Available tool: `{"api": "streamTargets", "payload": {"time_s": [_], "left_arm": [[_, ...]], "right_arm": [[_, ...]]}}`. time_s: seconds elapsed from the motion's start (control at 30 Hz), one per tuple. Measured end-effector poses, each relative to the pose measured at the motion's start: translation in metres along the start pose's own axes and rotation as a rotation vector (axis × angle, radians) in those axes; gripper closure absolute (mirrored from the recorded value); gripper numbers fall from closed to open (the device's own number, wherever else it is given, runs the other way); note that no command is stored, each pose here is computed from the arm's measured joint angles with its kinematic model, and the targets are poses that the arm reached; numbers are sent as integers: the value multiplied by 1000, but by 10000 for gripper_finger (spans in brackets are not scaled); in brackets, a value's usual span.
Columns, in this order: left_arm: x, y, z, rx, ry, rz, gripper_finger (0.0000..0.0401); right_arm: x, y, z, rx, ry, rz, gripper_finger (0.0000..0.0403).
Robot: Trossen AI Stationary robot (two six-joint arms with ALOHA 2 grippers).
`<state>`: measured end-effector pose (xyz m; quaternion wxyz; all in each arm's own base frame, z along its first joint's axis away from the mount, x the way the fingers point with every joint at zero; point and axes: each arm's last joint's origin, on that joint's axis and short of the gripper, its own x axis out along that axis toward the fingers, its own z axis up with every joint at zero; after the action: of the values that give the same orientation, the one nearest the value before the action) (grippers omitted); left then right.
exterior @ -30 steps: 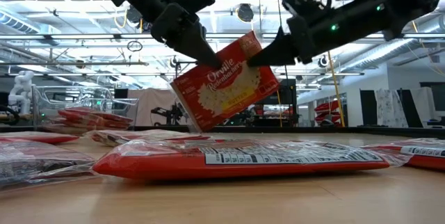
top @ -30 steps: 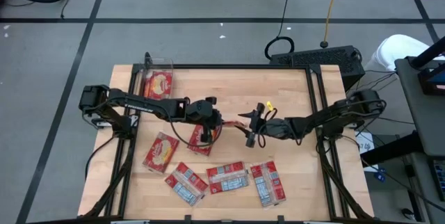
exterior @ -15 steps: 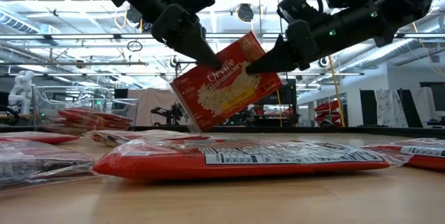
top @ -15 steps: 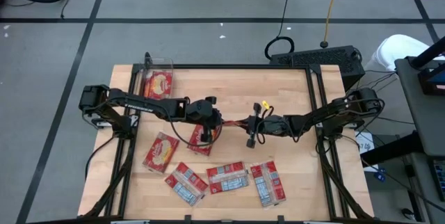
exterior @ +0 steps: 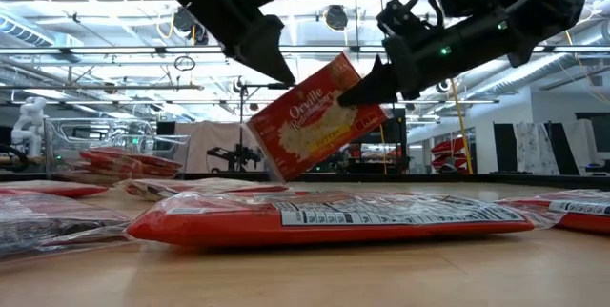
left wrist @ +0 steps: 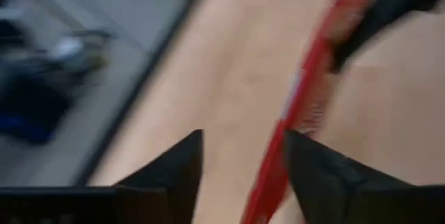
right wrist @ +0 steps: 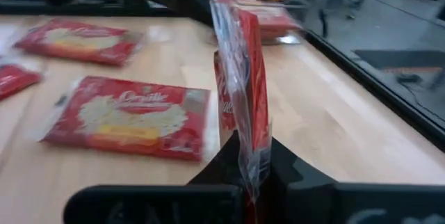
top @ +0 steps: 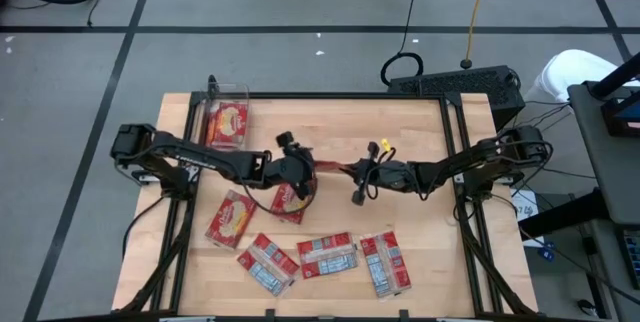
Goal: Sort popcorn bags into baskets
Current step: Put the red popcorn bag into the transparent bin
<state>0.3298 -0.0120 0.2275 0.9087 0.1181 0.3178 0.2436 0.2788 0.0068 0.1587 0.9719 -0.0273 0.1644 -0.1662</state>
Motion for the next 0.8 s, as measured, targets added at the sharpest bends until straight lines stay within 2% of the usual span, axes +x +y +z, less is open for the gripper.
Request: {"api": "streamTargets", "payload": {"time_s": [0.1,0.2,0.33,0.53,0.63,0.73,0.8], "left_arm": [[-16,0,3,-13,-19,125,162],[-30,-4,7,-42,-59,154,149],[-43,-15,8,-54,-94,149,150],[-44,-42,-3,15,-85,189,177],[-41,-50,-4,-110,-110,176,187],[-41,-50,0,-326,-152,165,195],[-40,-51,1,-409,-171,159,203]], "right_arm": [[-2,-5,4,52,-14,-63,399],[-7,-9,9,96,-29,-135,399],[-14,-15,22,206,-103,-213,399],[-18,-19,41,413,-291,-183,399],[-21,-19,49,436,-369,-169,399],[-25,-18,56,421,-431,-161,399],[-27,-19,61,420,-485,-157,399]]}}
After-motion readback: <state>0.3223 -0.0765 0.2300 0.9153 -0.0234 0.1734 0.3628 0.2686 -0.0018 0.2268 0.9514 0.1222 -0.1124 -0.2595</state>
